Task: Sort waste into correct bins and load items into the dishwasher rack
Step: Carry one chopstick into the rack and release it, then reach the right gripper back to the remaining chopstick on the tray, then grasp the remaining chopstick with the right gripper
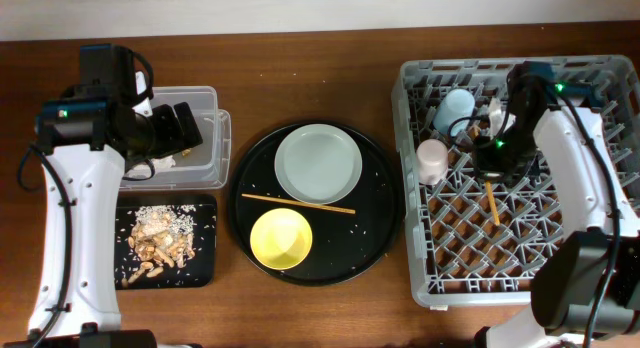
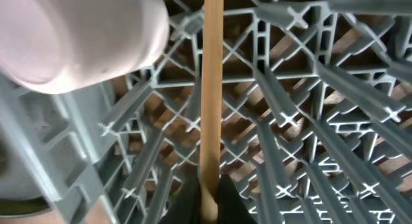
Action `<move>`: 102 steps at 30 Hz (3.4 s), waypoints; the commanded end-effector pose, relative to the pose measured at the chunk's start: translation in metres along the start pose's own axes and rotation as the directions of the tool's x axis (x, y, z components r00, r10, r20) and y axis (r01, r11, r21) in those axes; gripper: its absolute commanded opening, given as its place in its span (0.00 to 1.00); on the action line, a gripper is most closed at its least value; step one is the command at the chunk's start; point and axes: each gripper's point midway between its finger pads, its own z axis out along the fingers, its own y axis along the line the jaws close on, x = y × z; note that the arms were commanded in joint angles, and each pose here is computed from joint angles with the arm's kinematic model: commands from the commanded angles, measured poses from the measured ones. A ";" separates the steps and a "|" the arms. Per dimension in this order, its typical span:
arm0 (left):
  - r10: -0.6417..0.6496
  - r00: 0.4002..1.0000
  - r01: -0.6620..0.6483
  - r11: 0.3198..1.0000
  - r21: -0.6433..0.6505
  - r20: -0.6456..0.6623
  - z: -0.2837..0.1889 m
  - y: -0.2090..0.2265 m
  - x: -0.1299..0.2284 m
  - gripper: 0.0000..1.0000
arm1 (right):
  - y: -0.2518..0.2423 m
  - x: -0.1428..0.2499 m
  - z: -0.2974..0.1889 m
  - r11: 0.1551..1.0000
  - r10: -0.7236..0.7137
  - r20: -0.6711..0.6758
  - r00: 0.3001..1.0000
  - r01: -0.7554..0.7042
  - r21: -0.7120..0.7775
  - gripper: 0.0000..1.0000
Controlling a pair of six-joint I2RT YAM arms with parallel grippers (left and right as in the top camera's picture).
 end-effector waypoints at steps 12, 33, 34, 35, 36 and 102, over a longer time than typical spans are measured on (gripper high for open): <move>-0.001 1.000 0.001 1.000 -0.012 0.010 -0.003 0.003 0.000 1.00 | -0.002 -0.002 0.005 1.000 -0.001 0.011 1.000 0.001 0.002 0.41; -0.001 1.000 0.001 1.000 -0.012 0.010 -0.003 0.003 0.000 1.00 | 0.188 0.038 0.026 0.771 -0.626 0.073 0.777 0.630 -0.093 0.41; -0.001 1.000 0.001 1.000 -0.012 0.010 -0.003 0.003 0.000 1.00 | 0.191 0.040 0.031 0.761 -0.641 0.075 0.764 0.645 -0.076 0.41; -0.001 1.000 0.001 1.000 -0.012 0.010 -0.003 0.003 0.000 1.00 | 0.194 0.041 0.036 0.750 -0.653 0.078 0.753 0.658 -0.063 0.41; 0.000 1.000 0.001 1.000 -0.012 0.010 -0.003 0.003 0.000 1.00 | 0.196 0.042 0.041 0.741 -0.665 0.080 0.742 0.670 -0.054 0.41; 0.000 1.000 0.001 1.000 -0.012 0.010 -0.003 0.003 0.000 1.00 | 0.244 0.066 0.122 0.540 -0.799 0.232 0.555 0.831 -0.131 0.56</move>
